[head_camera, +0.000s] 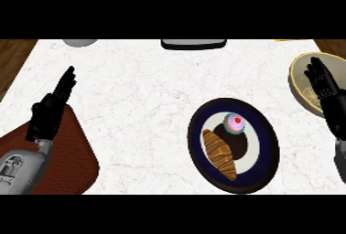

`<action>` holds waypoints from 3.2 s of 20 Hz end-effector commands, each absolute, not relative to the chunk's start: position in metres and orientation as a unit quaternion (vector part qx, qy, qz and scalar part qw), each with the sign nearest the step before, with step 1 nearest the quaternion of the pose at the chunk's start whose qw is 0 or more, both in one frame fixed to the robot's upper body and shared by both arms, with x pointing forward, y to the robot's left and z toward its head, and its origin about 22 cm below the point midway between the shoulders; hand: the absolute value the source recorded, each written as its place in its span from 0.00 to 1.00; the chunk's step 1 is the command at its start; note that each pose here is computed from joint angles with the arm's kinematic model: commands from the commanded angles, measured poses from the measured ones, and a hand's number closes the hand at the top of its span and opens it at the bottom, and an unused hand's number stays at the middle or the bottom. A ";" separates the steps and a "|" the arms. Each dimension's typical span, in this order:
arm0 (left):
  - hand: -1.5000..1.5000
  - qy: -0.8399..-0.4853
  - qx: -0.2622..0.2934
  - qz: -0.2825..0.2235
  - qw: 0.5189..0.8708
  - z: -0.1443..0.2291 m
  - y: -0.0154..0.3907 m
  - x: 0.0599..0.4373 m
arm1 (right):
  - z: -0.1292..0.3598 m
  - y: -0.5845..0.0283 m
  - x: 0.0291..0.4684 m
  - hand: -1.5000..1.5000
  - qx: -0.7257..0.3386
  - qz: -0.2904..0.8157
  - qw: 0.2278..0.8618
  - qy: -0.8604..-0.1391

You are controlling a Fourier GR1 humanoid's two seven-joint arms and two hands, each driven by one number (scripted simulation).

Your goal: Pick the cupcake from the plate and place it in the bowl

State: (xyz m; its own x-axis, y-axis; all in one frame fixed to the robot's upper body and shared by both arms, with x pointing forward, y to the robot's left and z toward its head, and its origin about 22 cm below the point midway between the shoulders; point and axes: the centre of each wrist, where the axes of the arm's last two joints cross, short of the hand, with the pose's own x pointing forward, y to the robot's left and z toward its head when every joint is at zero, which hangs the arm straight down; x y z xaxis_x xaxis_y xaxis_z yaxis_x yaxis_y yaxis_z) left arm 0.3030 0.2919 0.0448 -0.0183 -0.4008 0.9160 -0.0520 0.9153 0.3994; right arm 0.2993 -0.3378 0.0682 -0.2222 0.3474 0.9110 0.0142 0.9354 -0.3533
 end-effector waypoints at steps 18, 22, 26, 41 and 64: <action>0.50 -0.710 -0.070 -0.168 0.680 0.047 0.213 0.276 | 0.043 -0.257 0.286 0.00 -0.404 0.074 0.657 -0.633; 0.50 -0.704 -0.078 -0.172 0.685 0.034 0.200 0.272 | 0.058 -0.259 0.294 0.00 -0.444 0.174 0.698 -0.534; 0.50 -0.706 -0.073 -0.172 0.683 0.033 0.204 0.272 | 0.077 -0.247 0.300 0.00 -0.395 0.280 0.766 -0.422; 0.50 -0.706 -0.071 -0.176 0.683 0.029 0.200 0.270 | 0.152 -0.191 0.346 0.00 -0.276 0.348 0.856 -0.264; 0.50 -0.710 -0.069 -0.168 0.680 0.033 0.202 0.269 | 0.111 -0.143 0.316 0.00 -0.390 0.347 0.804 -0.283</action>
